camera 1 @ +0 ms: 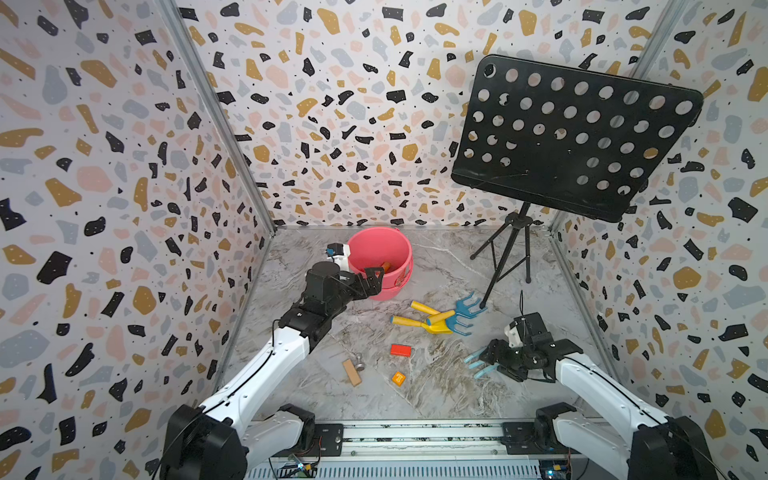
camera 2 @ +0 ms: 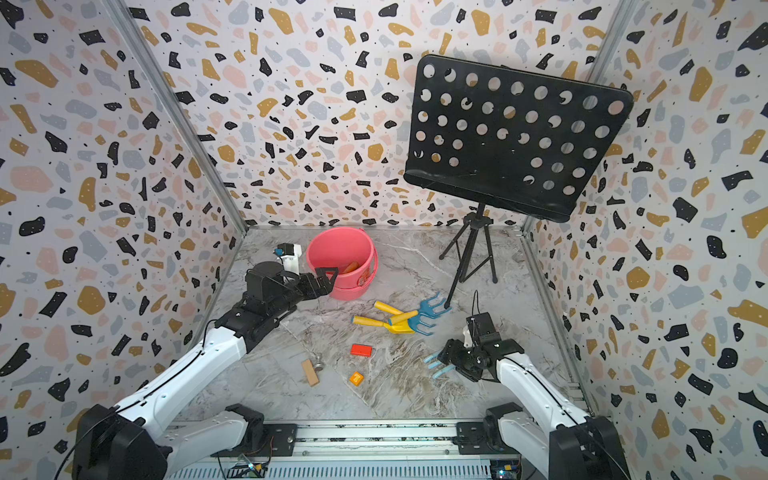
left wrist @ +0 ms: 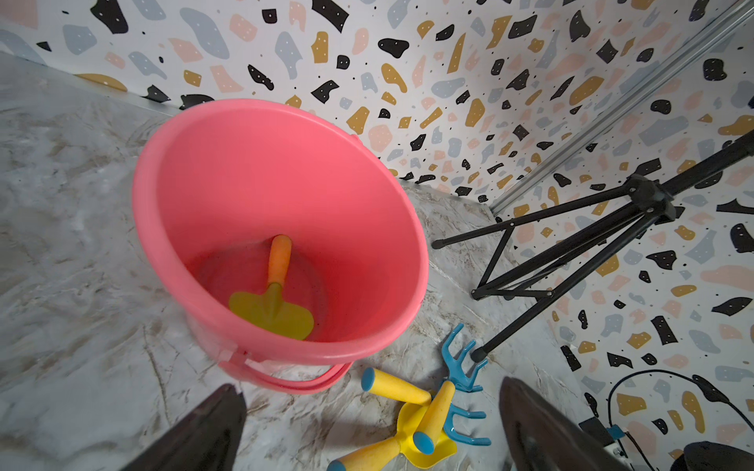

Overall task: Organize the gardening tools
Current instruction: Pick up the gardening tool from the center of the board.

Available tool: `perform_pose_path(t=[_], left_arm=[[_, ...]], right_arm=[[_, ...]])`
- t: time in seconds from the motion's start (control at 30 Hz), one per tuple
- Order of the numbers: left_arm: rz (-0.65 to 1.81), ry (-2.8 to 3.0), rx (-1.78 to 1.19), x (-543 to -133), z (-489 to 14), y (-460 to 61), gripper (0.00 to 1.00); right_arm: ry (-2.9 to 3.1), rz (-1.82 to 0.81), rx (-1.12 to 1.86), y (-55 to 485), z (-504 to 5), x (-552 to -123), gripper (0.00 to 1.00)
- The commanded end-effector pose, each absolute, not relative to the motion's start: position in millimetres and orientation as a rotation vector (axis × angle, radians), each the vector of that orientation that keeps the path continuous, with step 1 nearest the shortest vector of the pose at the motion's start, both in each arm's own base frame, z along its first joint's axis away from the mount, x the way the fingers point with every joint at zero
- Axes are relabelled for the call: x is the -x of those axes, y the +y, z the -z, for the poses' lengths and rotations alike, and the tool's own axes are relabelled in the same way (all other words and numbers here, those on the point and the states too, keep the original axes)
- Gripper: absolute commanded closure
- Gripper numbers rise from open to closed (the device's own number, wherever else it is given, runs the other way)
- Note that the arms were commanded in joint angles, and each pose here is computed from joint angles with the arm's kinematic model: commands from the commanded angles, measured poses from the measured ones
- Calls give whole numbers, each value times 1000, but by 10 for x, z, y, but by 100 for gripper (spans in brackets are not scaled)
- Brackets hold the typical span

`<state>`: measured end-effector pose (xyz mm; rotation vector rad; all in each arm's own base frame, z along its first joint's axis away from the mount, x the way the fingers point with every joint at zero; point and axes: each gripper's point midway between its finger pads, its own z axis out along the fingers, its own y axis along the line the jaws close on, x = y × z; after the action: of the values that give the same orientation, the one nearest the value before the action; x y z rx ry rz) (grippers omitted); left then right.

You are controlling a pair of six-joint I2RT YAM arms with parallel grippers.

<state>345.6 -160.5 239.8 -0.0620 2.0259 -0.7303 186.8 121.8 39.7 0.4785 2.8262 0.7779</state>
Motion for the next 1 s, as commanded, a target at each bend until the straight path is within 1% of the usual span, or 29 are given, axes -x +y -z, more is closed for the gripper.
perform_pose_path(t=[0.0,0.13,0.37,0.47,0.63,0.77,0.83,0.97], left_arm=[[695,2015,80,-3423,-2400,-1537,1],[678,2018,90,-3413,-2384,-1503,0],[664,2029,92,-3442,-2337,-1503,0],[660,2032,90,-3449,-2334,-1504,0],[653,2035,87,-3444,-2324,-1496,0],[650,2042,81,-3432,-2306,-1496,0],[649,2046,79,-3423,-2299,-1494,1],[649,2046,69,-3398,-2314,-1493,1]], right_arm=[[2733,-907,-422,1432,-609,-2112,31],[2706,-956,-352,1601,-694,-2220,34],[2672,-1031,-245,1835,-771,-2343,36],[2686,-1009,-162,1858,-851,-2371,36],[2737,-794,-45,1693,-956,-2431,26],[2798,-474,-47,1325,-922,-2566,18],[2817,-421,-94,1175,-873,-2623,17],[2862,-403,-191,973,-726,-2678,15]])
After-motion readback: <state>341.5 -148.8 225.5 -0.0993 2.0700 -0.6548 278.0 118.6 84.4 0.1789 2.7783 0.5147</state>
